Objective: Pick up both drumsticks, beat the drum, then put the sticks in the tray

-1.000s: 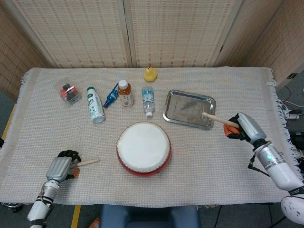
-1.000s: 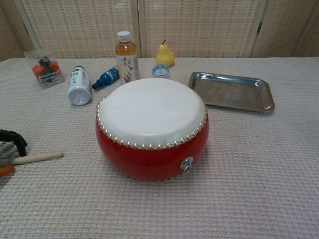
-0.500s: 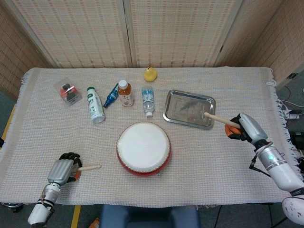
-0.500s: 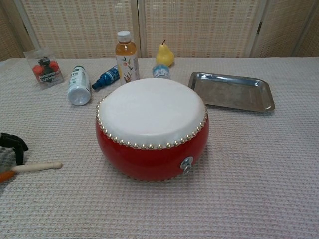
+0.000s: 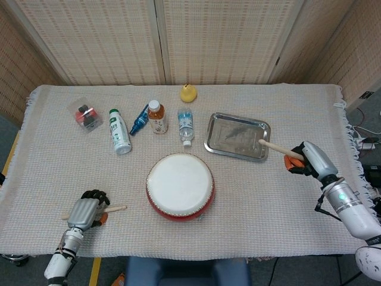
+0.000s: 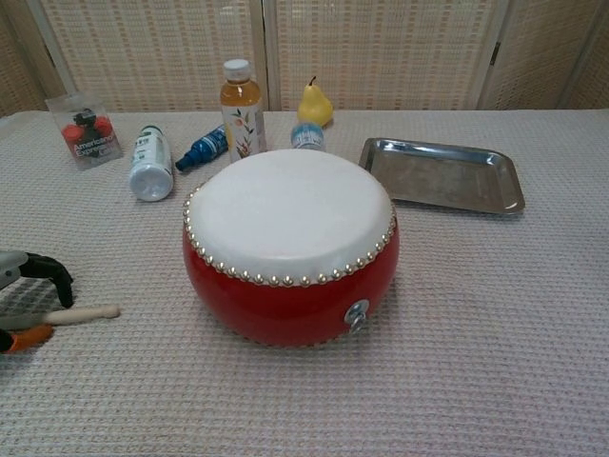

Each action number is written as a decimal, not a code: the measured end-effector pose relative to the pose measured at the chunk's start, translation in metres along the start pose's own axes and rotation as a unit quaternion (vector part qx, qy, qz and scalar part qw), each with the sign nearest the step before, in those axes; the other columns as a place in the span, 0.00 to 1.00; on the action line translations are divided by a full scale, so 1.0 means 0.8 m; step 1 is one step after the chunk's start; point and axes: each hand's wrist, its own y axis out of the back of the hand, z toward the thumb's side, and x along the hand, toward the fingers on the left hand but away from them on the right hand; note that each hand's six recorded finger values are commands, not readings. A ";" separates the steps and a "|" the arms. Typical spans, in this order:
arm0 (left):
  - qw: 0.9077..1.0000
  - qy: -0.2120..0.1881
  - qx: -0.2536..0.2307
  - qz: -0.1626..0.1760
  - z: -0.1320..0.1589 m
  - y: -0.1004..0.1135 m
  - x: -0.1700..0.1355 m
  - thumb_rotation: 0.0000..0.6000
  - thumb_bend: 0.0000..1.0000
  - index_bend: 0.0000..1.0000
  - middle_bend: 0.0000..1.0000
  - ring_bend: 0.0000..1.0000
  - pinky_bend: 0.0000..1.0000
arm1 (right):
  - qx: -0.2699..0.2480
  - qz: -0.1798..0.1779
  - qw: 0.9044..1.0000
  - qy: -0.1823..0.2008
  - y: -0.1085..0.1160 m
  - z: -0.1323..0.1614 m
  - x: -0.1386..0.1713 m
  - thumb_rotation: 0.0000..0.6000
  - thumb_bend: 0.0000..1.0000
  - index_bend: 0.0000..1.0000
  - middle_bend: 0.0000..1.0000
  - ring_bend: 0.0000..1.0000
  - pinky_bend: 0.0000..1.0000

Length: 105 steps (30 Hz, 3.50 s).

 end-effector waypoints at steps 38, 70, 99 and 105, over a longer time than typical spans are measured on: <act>0.926 -0.046 -0.349 0.134 -0.037 0.076 -0.023 1.00 0.38 0.69 0.51 0.39 0.33 | -0.015 -0.003 1.000 0.008 0.003 0.003 0.006 1.00 0.78 1.00 1.00 1.00 1.00; 0.612 -0.091 -0.784 -0.038 -0.052 0.054 0.005 1.00 0.39 0.36 0.47 0.40 0.45 | -0.027 0.008 0.999 0.014 0.003 0.001 0.012 1.00 0.78 1.00 1.00 1.00 1.00; 0.699 -0.099 -0.708 -0.007 -0.029 0.043 -0.018 0.78 0.28 0.61 0.75 0.65 0.70 | -0.040 -0.004 0.999 0.029 0.010 0.004 0.017 1.00 0.78 1.00 1.00 1.00 1.00; 0.711 -0.096 -0.697 -0.009 -0.023 0.039 -0.017 0.72 0.28 0.65 0.78 0.69 0.72 | -0.044 -0.008 0.999 0.032 0.012 0.004 0.019 1.00 0.78 1.00 1.00 1.00 1.00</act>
